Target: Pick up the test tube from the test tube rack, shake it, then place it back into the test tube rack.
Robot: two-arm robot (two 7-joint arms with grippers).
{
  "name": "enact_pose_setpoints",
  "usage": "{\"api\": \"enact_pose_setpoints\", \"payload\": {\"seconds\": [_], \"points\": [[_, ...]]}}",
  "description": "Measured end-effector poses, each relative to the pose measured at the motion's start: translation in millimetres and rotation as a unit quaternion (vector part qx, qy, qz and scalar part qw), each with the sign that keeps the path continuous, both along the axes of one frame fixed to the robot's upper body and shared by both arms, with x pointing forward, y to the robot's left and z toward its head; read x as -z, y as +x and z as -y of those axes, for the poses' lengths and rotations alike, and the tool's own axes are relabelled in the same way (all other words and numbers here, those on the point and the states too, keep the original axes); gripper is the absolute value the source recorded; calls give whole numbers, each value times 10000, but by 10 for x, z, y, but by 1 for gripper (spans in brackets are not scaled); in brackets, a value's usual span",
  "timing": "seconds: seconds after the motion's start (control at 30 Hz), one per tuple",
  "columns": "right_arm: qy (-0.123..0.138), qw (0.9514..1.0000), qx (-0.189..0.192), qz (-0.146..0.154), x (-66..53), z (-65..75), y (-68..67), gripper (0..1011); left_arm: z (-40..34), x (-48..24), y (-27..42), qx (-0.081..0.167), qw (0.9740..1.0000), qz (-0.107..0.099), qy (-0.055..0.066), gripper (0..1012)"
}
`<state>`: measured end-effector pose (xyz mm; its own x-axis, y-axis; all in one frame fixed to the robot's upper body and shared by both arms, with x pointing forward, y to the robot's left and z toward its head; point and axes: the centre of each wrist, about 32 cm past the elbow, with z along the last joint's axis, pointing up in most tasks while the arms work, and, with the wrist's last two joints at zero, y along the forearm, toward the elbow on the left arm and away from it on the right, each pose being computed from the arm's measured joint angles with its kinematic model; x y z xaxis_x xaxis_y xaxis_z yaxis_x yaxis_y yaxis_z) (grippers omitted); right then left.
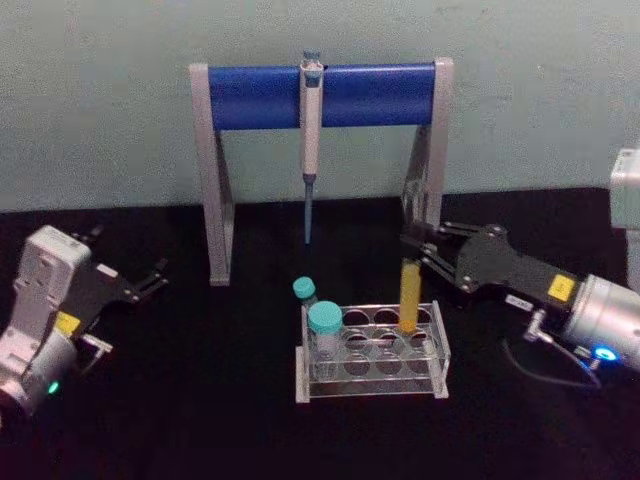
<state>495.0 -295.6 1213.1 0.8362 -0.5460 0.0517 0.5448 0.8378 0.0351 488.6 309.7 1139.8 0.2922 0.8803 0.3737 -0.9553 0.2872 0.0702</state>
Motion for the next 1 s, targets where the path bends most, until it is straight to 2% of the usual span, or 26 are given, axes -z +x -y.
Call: {"api": "enact_pose_setpoints", "payload": {"seconds": [0.2, 0.33, 0.47, 0.67, 0.77, 1.0], "points": [[-251, 9990, 363, 77, -39, 141, -50, 229, 0, 0, 0, 0, 10000, 0, 0, 1001], [-364, 9970, 657, 202, -43, 153, -54, 229, 0, 0, 0, 0, 10000, 0, 0, 1001], [-454, 9940, 939, 337, -34, 108, -30, 229, 0, 0, 0, 0, 10000, 0, 0, 1001], [-385, 9928, 1076, 345, -6, -1, 36, 229, 0, 0, 0, 0, 10000, 0, 0, 1001], [-263, 9933, 1087, 285, 23, -90, 87, 228, 0, 0, 0, 1, 10000, 0, 0, 1001], [-27, 9962, 850, 206, 56, -201, 127, 229, 0, 0, 0, 0, 10000, 0, 0, 1001]]}}
